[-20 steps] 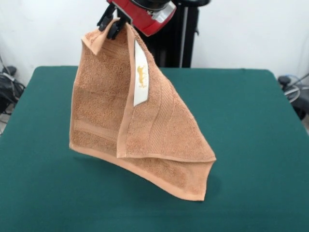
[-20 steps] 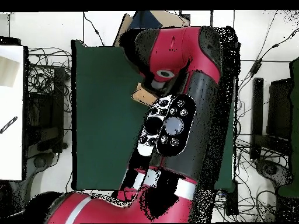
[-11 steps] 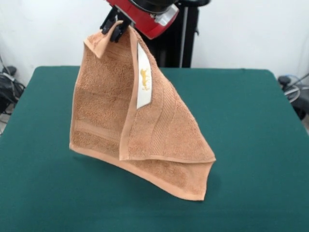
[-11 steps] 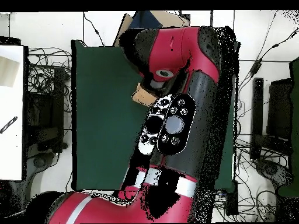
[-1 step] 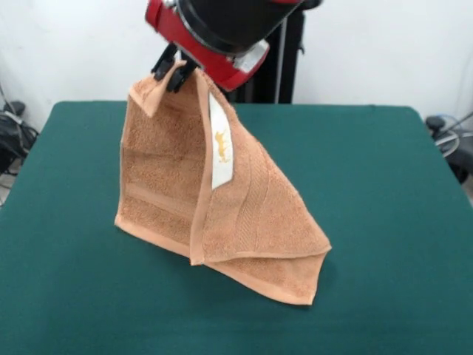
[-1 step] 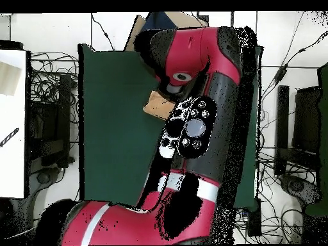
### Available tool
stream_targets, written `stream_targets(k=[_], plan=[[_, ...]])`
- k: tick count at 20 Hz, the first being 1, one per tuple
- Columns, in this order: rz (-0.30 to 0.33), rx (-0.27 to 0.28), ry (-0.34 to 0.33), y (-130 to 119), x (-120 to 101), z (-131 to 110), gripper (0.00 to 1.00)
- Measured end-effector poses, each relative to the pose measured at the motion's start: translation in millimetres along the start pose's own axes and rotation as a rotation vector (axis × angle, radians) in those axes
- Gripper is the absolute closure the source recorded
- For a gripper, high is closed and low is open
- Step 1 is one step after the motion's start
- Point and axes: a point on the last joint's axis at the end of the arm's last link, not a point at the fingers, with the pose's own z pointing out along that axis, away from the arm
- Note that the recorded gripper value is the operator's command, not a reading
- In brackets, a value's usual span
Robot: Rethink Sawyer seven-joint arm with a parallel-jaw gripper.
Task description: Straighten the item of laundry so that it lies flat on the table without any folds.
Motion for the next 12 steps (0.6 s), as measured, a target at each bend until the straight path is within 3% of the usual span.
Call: stream_targets(k=[6, 12], plan=[[-0.041, 0.023, -0.016, 0, -22, 14, 1.0], [-0.19, 0.041, -0.039, 8, -50, 24, 1.0]])
